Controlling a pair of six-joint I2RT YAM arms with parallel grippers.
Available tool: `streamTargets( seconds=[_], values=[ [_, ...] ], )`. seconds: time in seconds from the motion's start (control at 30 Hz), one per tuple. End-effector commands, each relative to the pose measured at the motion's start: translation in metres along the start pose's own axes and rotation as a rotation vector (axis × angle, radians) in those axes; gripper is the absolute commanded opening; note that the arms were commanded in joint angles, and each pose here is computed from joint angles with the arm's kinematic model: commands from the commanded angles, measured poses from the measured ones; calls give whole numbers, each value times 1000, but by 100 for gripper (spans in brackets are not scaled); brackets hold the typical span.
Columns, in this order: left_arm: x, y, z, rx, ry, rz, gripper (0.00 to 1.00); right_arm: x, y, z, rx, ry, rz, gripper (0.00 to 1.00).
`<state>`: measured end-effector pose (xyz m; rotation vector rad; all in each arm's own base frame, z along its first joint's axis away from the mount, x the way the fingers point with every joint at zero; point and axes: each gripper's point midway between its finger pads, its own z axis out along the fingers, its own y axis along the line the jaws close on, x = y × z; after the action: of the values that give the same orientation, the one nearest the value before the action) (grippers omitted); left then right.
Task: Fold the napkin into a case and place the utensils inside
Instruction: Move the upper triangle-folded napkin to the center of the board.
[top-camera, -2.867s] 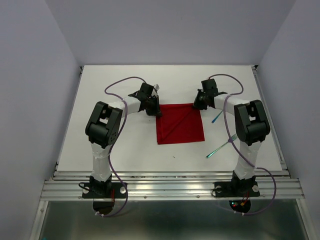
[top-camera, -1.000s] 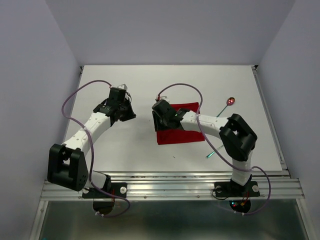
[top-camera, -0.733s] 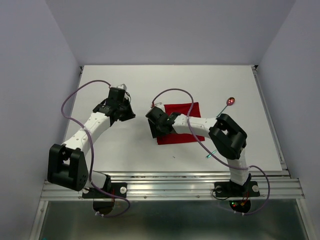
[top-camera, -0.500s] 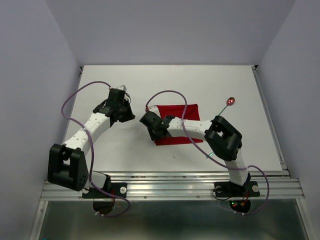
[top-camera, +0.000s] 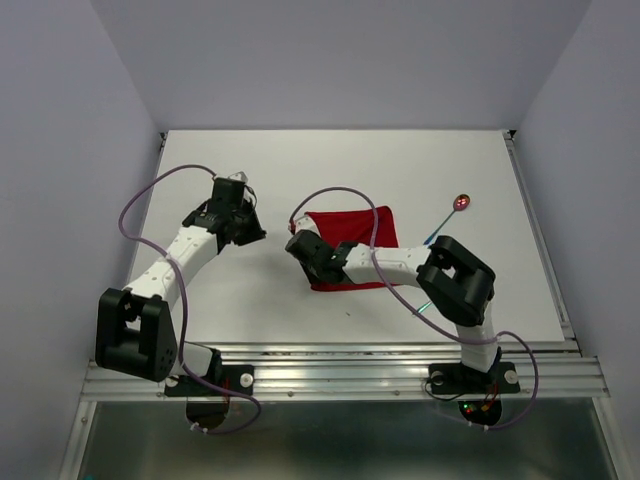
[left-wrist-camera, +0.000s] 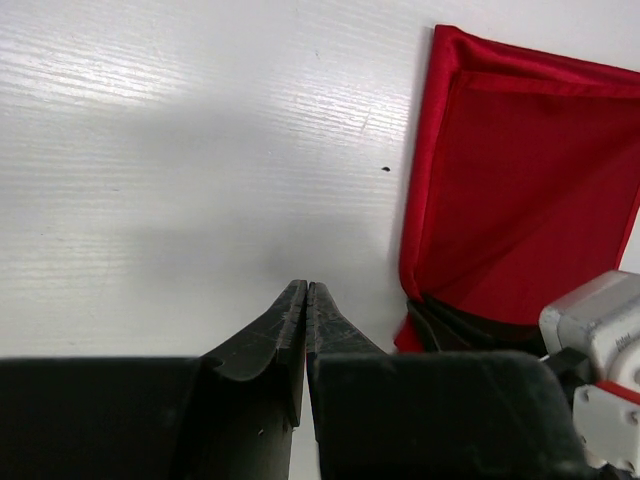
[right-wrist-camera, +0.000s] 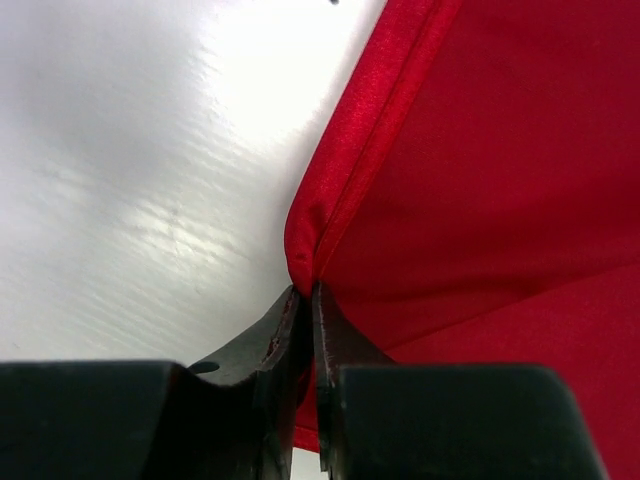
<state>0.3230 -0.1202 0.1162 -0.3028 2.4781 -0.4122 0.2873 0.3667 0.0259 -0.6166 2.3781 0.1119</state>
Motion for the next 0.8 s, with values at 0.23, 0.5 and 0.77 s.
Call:
streamTargets(
  seconds=[0.23,0.5,0.77],
  values=[
    [5,-12,3,80,8,-23,17,41,-32,-49,-89,-63,-218,31],
    [19,-48,9,186,54,-21,55,23,-37,-71,-84,-129,-114,63],
    [35,-61,28,196,105,-75,74,-5,-38,-68,-26,-114,70,59]
  ],
)
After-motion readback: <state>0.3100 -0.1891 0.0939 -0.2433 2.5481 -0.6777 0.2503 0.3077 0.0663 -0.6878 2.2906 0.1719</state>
